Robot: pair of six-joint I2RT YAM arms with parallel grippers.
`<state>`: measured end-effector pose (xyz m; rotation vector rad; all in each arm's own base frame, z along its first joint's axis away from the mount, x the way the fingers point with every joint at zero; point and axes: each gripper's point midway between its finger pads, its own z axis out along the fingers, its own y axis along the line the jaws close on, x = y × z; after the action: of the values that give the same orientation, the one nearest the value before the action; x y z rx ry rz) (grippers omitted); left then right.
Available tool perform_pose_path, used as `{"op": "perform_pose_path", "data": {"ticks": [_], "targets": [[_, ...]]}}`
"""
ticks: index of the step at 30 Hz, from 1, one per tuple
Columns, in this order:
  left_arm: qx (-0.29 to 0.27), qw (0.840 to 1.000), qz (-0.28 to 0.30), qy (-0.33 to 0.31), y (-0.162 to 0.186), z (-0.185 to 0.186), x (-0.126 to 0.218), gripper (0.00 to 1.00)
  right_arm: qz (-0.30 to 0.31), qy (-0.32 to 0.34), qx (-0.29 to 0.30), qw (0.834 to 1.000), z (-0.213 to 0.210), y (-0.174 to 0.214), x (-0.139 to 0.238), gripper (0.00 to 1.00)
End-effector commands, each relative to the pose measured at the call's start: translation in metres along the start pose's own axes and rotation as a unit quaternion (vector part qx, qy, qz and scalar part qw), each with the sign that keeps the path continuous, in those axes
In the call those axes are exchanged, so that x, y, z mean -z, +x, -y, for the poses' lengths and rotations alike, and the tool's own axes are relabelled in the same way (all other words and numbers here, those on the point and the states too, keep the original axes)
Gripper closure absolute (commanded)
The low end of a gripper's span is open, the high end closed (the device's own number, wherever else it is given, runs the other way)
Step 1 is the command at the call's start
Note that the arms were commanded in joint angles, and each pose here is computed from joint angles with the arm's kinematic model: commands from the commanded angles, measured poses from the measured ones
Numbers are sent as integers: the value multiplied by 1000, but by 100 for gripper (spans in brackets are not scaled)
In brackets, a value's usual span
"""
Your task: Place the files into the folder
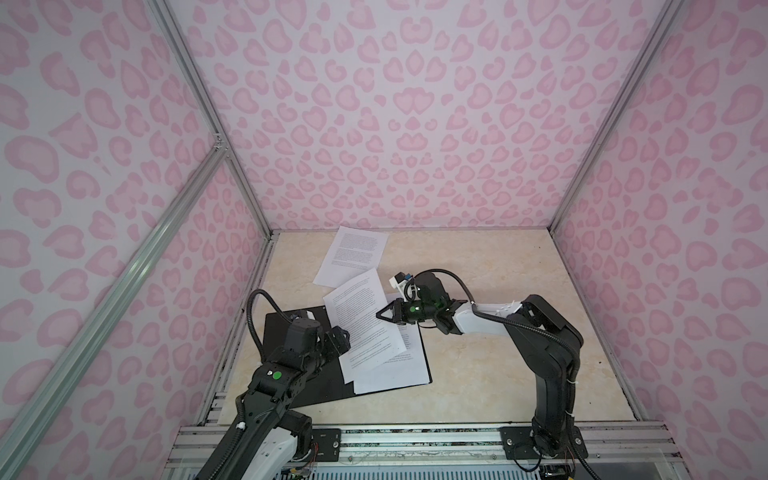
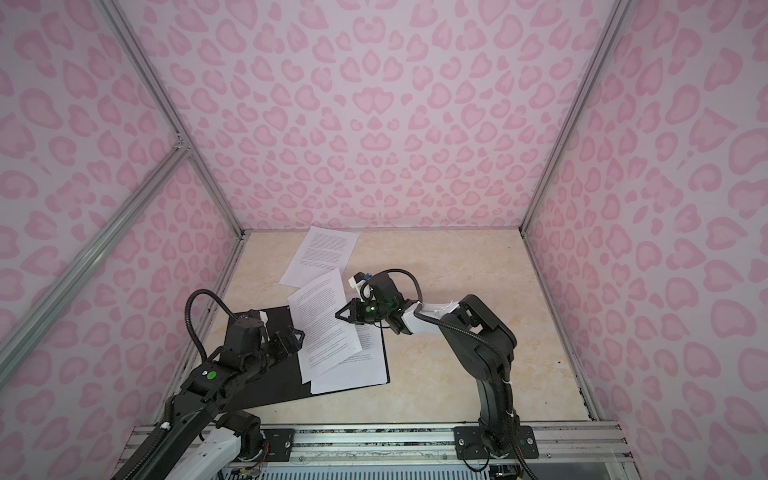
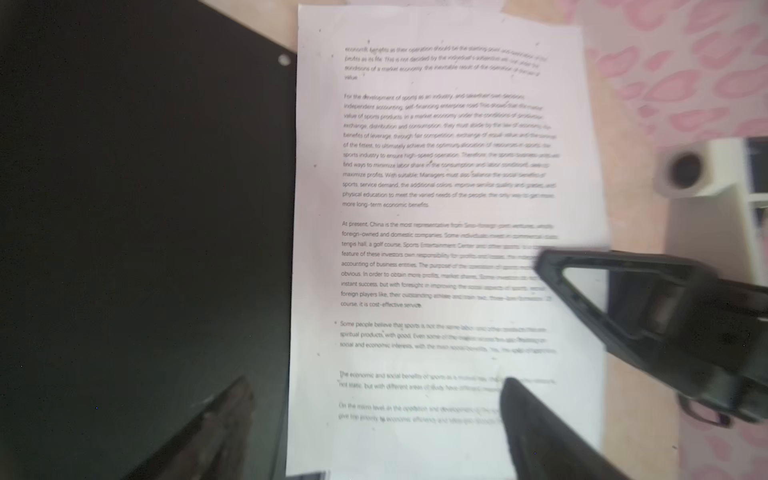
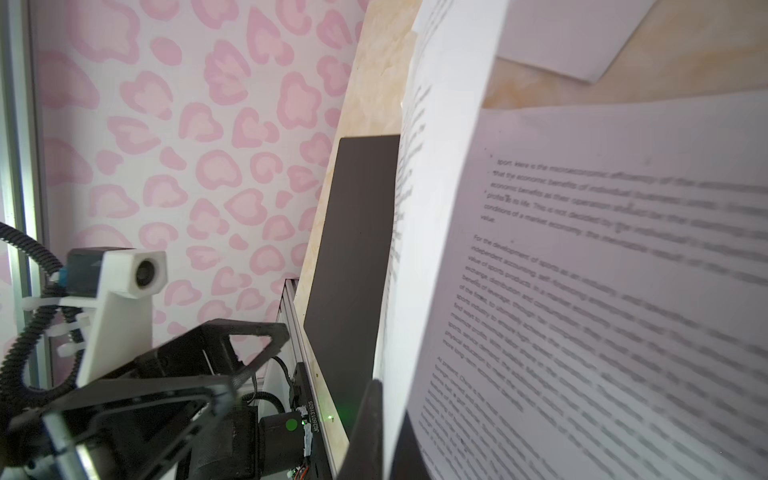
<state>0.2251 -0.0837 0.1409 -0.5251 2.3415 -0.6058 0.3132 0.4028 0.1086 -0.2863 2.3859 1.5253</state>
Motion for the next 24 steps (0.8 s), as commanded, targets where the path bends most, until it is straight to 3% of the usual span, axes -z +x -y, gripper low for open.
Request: {"op": "perform_pose_path", "data": {"ticks": [1,6,9,13,18,24], "targets": [[-57,996,-11,70,-2,33,23,3,23,30,2,999,18,1,23,100],[-140,975,-11,173,-7,81,57,3,51,104,-4,993,53,18,59,100],[-135,978,-8,160,-14,81,57,3,53,129,-4,990,64,27,65,100],[-58,986,-44,150,-15,86,52,3,51,128,-11,990,68,34,64,100],[57,977,-88,187,-13,107,59,3,46,130,-9,990,67,38,58,100],[89,982,-52,161,-32,112,85,3,43,138,-8,989,69,40,53,100]]}}
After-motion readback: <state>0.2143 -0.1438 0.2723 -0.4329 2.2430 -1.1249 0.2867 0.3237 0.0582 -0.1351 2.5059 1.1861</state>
